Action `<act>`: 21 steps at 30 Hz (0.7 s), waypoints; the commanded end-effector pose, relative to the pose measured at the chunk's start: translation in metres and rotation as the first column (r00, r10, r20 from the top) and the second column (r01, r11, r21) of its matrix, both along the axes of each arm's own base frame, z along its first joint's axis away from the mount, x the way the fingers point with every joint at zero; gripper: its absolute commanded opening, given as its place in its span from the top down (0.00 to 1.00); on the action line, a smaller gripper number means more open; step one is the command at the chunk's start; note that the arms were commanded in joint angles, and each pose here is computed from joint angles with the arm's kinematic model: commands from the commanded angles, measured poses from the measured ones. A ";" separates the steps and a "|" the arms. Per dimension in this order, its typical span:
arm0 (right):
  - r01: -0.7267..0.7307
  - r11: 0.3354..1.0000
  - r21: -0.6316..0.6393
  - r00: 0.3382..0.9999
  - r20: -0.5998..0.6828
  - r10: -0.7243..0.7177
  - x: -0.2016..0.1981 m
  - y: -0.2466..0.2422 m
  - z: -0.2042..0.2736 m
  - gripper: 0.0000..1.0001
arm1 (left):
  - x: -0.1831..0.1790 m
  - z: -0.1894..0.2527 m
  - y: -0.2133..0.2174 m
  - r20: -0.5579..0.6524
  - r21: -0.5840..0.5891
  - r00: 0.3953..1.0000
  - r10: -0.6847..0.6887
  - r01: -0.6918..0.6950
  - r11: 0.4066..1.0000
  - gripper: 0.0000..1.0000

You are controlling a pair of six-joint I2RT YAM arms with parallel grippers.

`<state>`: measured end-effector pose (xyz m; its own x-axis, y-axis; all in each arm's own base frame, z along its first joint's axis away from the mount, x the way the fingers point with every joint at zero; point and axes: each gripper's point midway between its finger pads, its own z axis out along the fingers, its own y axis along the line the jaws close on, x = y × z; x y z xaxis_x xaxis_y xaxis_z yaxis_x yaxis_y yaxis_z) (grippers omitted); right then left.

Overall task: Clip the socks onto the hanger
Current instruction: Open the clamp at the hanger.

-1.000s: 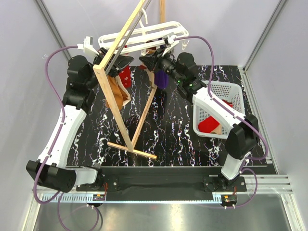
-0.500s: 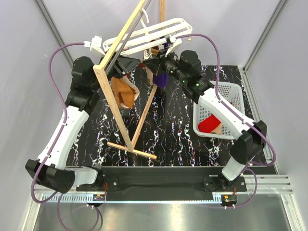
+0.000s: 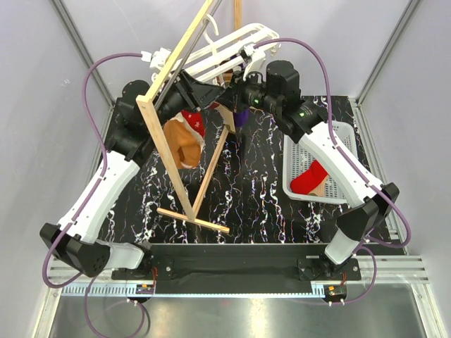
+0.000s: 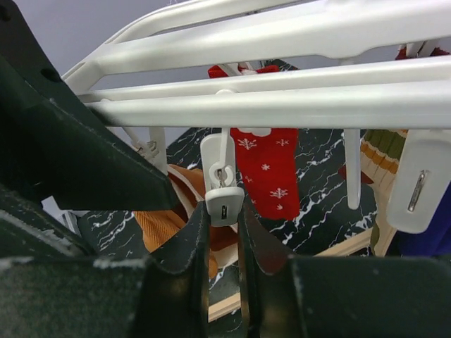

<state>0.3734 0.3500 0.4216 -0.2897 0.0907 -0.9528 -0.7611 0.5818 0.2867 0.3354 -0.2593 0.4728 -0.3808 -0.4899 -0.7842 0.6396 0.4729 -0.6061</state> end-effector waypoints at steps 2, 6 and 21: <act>-0.066 0.998 -0.025 0.998 0.005 0.066 -0.025 -0.004 0.015 1.00 | 0.011 0.027 0.005 0.112 0.014 0.988 0.104 -0.106 0.994 0.55; -0.072 0.997 -0.023 0.997 0.015 0.073 -0.028 -0.005 0.018 1.00 | 0.015 0.018 0.008 0.082 0.021 0.979 0.186 -0.188 0.982 0.55; -0.113 0.993 -0.016 0.993 0.016 0.113 -0.034 -0.001 0.018 1.00 | 0.028 -0.004 0.014 -0.005 0.084 0.959 0.284 -0.282 0.956 0.52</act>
<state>0.3632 0.3495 0.4155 -0.3175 0.0430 -0.9473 -0.7775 0.5601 0.2860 0.3552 -0.2599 0.4644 -0.3052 -0.4969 -0.8124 0.5098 0.6353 -0.5801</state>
